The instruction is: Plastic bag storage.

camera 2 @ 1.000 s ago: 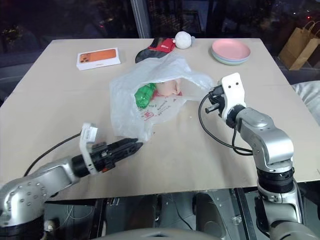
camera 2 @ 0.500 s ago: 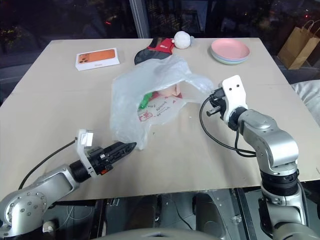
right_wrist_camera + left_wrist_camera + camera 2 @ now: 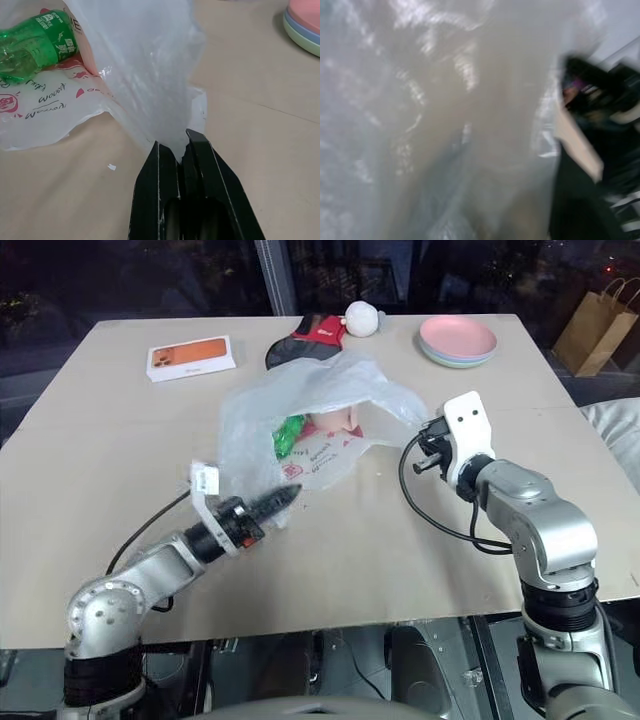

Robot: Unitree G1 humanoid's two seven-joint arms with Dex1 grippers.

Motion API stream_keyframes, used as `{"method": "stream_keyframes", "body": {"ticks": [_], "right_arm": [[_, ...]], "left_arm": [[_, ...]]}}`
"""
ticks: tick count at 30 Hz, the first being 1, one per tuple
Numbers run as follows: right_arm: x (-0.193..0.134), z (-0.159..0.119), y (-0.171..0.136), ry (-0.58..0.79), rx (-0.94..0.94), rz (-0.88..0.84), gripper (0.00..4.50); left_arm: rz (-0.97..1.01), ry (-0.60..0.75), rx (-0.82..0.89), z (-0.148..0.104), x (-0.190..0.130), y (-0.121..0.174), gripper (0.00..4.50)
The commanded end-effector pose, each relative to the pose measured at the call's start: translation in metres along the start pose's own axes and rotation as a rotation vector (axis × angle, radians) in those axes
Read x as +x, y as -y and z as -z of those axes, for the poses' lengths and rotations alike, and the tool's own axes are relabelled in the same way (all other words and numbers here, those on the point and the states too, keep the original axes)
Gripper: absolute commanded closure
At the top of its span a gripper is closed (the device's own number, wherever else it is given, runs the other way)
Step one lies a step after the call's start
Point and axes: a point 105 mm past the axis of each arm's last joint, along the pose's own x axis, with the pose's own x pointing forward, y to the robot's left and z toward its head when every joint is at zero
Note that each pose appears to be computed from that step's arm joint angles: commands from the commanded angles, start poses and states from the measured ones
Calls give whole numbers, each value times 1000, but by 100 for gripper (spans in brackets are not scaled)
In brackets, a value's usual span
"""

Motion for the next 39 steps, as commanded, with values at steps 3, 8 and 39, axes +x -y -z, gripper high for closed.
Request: {"method": "stream_keyframes", "body": {"ticks": [3, 8, 39], "right_arm": [[-5, -74, 16, 242, 35, -27, 450], [-6, -163, 50, 457, -71, 24, 450], [-92, 65, -32, -233, -56, -193, 450]], "left_arm": [[214, 176, 1, -89, 2, 45, 446], [109, 378, 152, -203, 14, 37, 446], [-114, -228, 320, -28, 20, -53, 446]]}}
